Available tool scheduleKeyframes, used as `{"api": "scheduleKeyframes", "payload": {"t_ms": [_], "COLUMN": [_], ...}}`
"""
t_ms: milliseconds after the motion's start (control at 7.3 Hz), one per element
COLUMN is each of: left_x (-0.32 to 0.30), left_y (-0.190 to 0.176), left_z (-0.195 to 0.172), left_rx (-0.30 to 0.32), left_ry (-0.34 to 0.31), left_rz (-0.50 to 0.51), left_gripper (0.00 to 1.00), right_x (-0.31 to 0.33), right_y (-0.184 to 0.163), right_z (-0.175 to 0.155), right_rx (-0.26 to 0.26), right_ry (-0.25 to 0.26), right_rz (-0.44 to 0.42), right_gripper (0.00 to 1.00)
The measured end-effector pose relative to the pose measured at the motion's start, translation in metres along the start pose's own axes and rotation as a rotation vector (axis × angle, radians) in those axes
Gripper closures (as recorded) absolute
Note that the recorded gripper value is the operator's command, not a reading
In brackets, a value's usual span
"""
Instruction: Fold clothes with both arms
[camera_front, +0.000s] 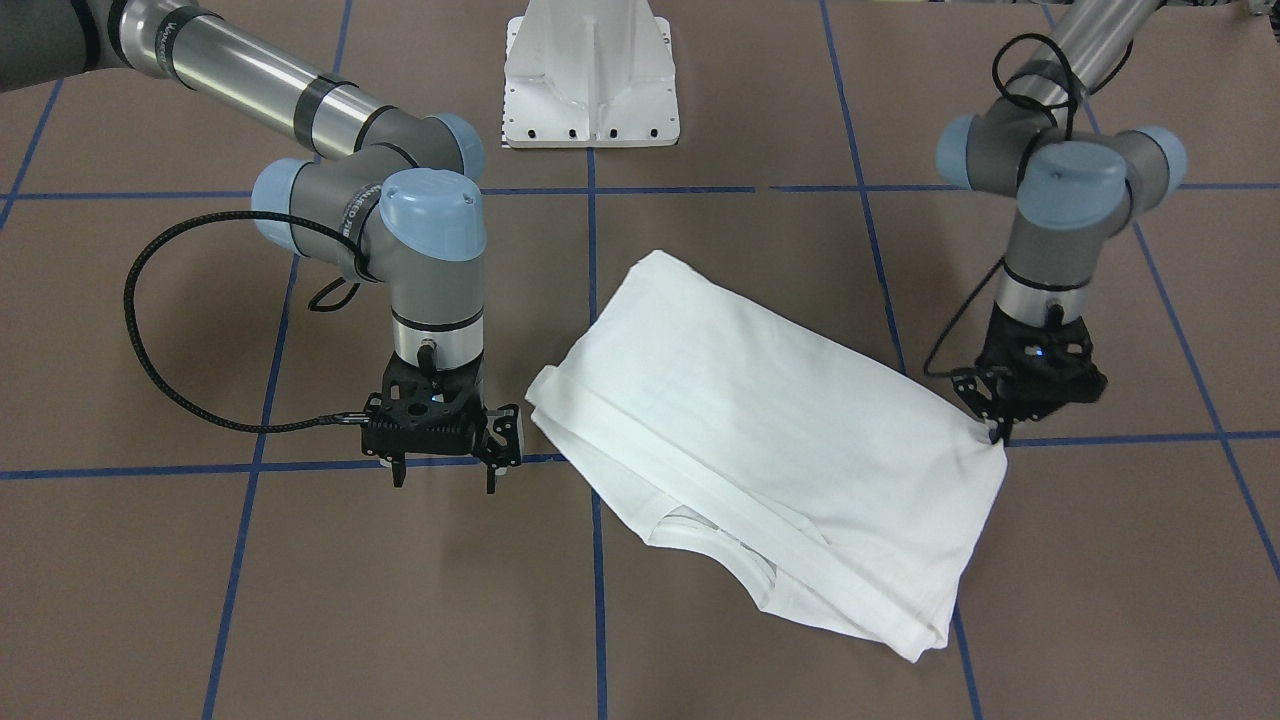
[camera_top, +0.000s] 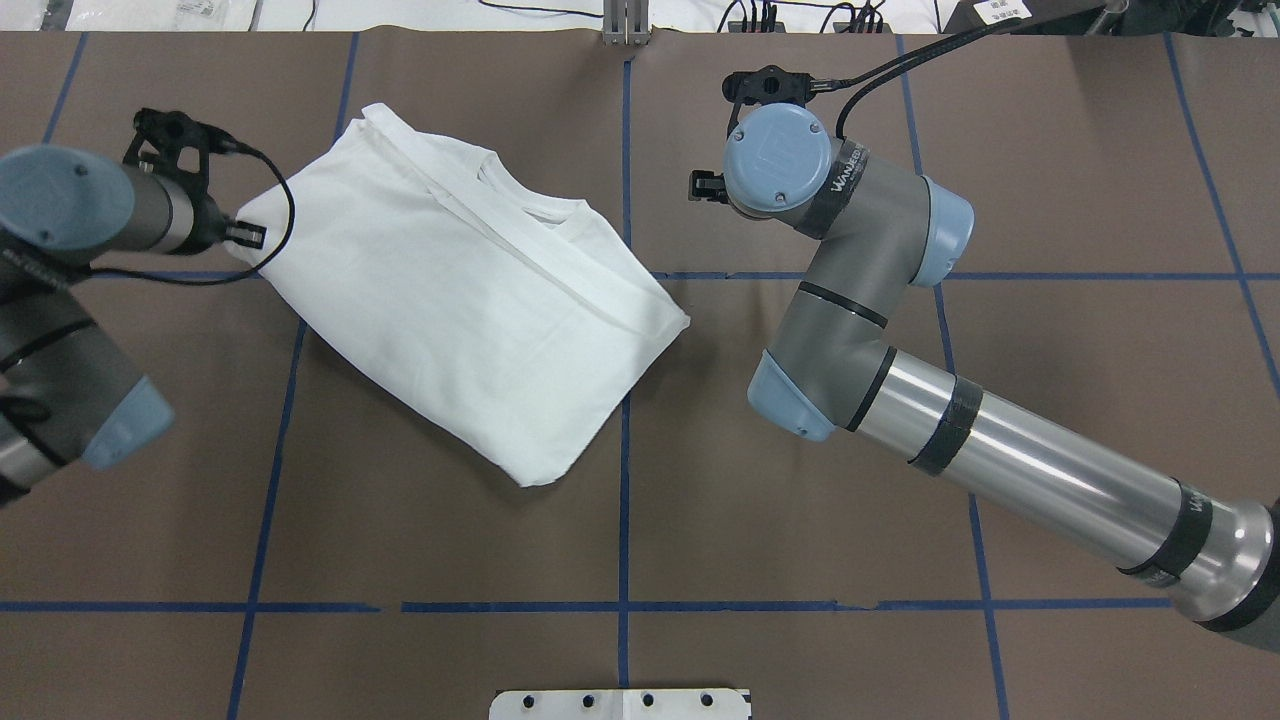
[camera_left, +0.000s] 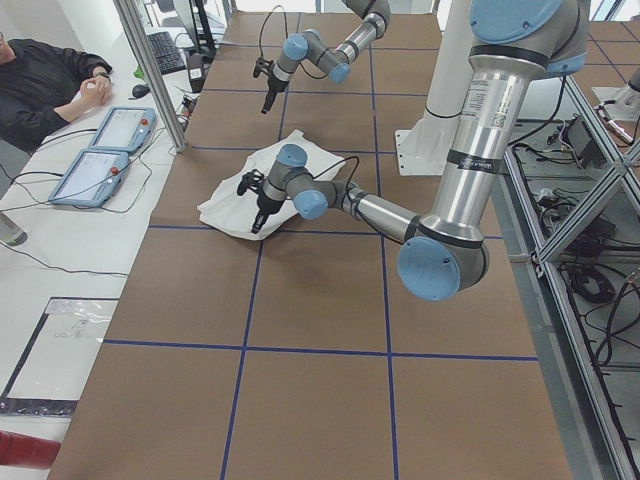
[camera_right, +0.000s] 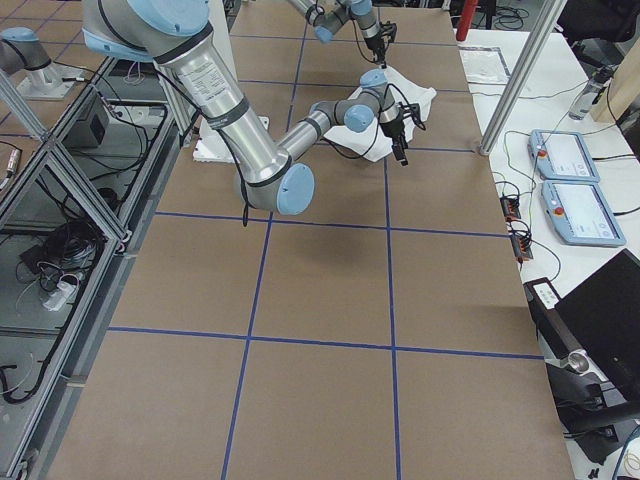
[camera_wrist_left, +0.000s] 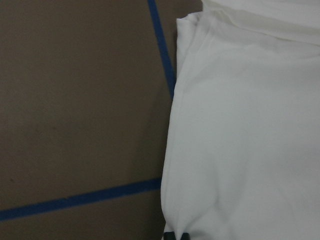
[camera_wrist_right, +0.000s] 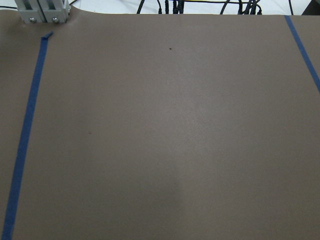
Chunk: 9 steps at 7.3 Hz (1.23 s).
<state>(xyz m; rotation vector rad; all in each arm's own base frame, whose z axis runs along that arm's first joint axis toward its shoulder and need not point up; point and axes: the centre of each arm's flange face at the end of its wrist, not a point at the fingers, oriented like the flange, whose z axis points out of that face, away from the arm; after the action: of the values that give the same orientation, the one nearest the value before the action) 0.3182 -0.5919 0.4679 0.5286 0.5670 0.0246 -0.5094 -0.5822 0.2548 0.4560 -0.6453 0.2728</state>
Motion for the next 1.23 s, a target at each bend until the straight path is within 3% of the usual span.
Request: {"api": "scheduleKeyframes", "payload": {"t_ms": [274, 411, 685, 959, 1233], "left_x": [-0.005, 0.010, 0.019, 0.005, -0.005], "left_y": [-0.097, -0.136, -0.162, -0.148, -0.132], "left_z": [0.053, 0.059, 0.052, 0.038, 0.026], "left_rx": [0.048, 0.068, 0.112, 0.124, 0.133], "left_ry": [-0.036, -0.033, 0.021, 0.108, 0.137], "left_rz": [-0.008, -0.011, -0.006, 0.001, -0.003], "left_gripper": [1.00, 0.01, 0.00, 0.00, 0.00], "right_x": [-0.003, -0.006, -0.021, -0.071, -0.137], "right_y": [-0.002, -0.002, -0.003, 0.005, 0.023], "right_z": [-0.003, -0.006, -0.015, -0.027, -0.017], "right_rx": [0.002, 0.003, 0.004, -0.008, 0.010], "right_ry": [-0.007, -0.013, -0.034, -0.069, -0.141], "right_rz": [0.006, 0.011, 0.034, 0.121, 0.197], "right_gripper": [0.00, 0.00, 0.00, 0.03, 0.11]}}
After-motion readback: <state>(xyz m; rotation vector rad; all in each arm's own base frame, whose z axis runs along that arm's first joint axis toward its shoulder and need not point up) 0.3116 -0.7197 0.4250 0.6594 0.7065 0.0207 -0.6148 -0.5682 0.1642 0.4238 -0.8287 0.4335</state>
